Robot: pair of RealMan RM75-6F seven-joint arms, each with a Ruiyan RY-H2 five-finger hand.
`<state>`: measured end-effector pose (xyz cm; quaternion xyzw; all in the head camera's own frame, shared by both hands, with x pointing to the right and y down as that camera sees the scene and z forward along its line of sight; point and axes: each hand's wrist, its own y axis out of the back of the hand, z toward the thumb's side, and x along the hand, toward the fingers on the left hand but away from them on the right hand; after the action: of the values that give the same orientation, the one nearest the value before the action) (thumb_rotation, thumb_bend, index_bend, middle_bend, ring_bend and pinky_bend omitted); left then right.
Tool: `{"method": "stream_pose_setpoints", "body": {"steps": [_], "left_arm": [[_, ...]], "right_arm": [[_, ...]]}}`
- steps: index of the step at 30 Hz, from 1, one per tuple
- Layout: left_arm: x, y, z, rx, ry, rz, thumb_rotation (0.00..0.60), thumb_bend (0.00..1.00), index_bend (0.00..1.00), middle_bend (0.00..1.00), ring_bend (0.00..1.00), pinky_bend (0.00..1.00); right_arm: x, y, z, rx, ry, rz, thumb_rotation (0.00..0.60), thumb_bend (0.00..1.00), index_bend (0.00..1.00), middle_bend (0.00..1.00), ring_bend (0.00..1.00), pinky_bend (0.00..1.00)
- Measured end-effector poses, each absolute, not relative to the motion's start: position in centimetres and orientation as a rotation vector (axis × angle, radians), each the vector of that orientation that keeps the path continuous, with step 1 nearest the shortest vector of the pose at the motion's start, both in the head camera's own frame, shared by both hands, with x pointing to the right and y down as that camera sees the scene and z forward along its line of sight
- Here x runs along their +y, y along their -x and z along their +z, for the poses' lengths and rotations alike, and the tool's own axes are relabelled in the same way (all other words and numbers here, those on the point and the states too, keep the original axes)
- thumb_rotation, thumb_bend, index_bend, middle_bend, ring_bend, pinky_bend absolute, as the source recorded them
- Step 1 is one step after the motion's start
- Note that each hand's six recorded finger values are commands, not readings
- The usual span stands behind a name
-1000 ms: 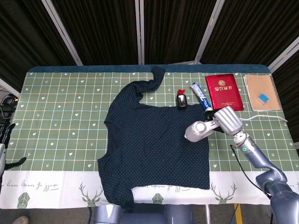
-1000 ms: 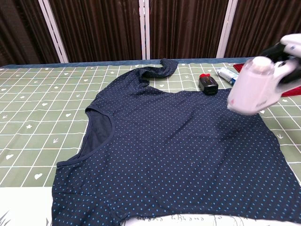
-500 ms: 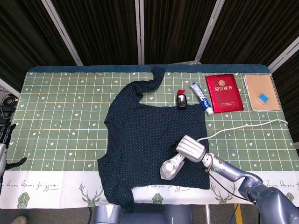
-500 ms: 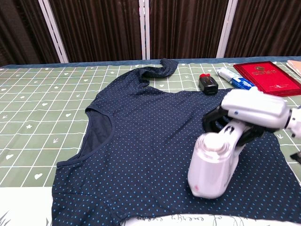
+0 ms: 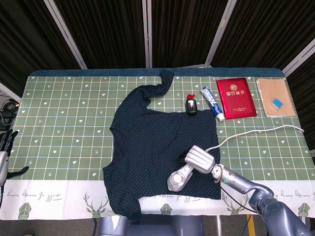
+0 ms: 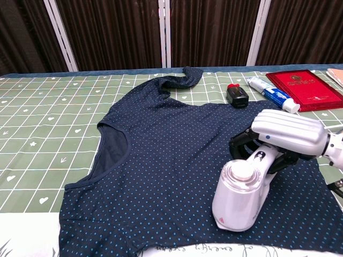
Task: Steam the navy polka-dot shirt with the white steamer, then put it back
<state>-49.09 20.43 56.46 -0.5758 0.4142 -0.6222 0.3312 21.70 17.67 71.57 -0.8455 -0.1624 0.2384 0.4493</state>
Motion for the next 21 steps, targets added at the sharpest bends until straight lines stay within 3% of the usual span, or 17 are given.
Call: {"method": "stream_pose_setpoints", "body": {"steps": [21], "left_arm": [[20.6, 48.6, 56.7, 1.071, 1.516, -1.624, 0.600, 0.00, 0.00, 0.00, 0.00, 0.00]], "right_arm": [[14.6, -29.3, 72.4, -0.496, 1.948, 0.852, 0.600, 0.72, 0.93, 0.75, 0.73, 0.98]]}}
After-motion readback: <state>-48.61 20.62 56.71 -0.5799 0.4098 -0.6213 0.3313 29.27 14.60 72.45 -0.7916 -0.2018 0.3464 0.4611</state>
